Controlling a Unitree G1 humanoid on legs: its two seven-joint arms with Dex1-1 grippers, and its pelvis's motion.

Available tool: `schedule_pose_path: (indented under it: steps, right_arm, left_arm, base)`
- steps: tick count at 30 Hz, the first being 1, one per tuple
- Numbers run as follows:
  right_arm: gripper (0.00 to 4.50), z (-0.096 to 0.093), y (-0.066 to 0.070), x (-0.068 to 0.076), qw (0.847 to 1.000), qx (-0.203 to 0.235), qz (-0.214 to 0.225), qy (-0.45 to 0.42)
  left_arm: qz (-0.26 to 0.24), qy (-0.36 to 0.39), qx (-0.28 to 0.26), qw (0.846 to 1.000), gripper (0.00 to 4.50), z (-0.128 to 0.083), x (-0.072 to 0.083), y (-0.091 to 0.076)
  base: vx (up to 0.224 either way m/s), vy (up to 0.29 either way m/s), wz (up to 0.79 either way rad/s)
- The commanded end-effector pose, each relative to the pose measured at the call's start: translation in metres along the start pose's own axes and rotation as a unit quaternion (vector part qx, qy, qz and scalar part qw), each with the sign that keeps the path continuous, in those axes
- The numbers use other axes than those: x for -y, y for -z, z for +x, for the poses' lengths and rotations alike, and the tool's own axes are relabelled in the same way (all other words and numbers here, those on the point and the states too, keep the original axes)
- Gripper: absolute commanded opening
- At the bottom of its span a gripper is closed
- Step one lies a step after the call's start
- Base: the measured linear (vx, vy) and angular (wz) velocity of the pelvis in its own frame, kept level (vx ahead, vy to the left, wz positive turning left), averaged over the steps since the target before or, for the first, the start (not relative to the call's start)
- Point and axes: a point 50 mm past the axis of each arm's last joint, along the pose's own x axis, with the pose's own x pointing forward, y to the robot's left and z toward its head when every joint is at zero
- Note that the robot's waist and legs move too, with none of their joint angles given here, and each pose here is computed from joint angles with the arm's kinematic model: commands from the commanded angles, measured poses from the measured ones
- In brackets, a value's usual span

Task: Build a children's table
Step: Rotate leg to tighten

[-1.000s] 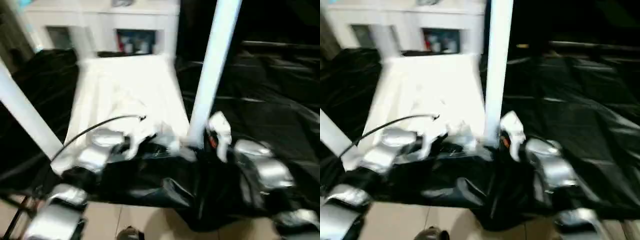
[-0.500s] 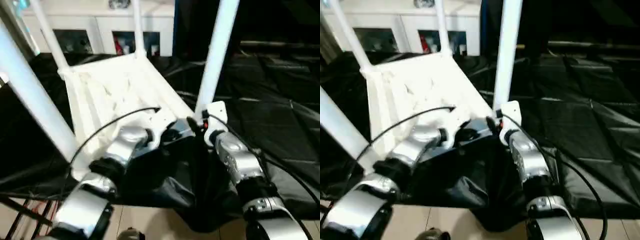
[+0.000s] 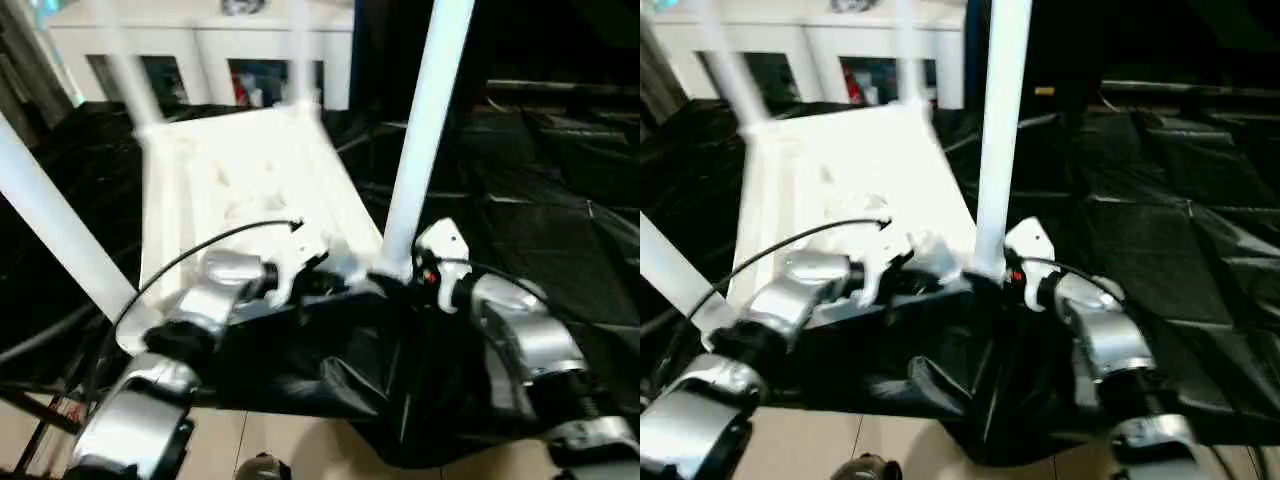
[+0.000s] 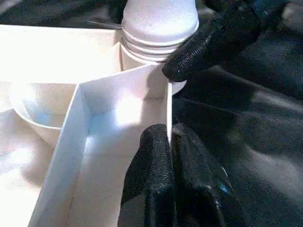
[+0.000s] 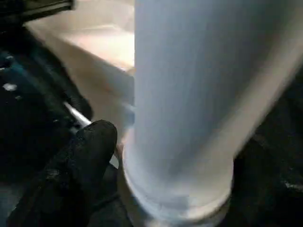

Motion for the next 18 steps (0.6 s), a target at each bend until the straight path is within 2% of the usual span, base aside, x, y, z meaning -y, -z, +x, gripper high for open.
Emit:
schedule_pose_path:
  steps: [1,5,6,9,12,15,18]
  right_arm:
    - [3.78,0.001,-0.008,-0.009,0.998,0.011,-0.022,-0.062]
    - [3.78,-0.009,-0.01,-0.006,0.994,0.005,-0.036,-0.099]
    - [3.52,-0.01,-0.01,-0.006,0.994,0.005,-0.035,-0.104]
    - [3.42,-0.011,-0.009,-0.006,0.993,-0.002,-0.035,-0.113]
    - [3.04,-0.011,-0.01,-0.008,0.992,0.002,-0.028,-0.123]
    - [2.99,-0.01,-0.009,-0.008,0.992,-0.002,-0.028,-0.127]
    - [2.74,-0.009,-0.006,-0.009,0.992,-0.006,-0.027,-0.122]
  left_arm:
    - [0.034,0.041,0.05,0.997,0.0,0.002,0.006,-0.019]
    - [0.032,0.067,0.048,0.996,0.0,-0.009,0.007,-0.015]
    - [0.031,0.07,0.048,0.996,0.0,-0.01,0.008,-0.014]
    - [0.03,0.075,0.048,0.996,0.0,-0.014,0.009,-0.013]
    - [0.028,0.078,0.047,0.995,0.0,-0.015,0.01,-0.011]
    - [0.026,0.08,0.046,0.995,0.0,-0.016,0.012,-0.01]
    - [0.022,0.076,0.047,0.996,0.0,-0.016,0.012,-0.008]
  base:
    - [0.0,0.0,0.0]
    - [0.0,0.0,0.0]
    - [0.0,0.0,0.0]
    - [0.0,0.0,0.0]
    - [0.0,0.0,0.0]
    - [0.0,0.0,0.0]
    - [0.0,0.0,0.0]
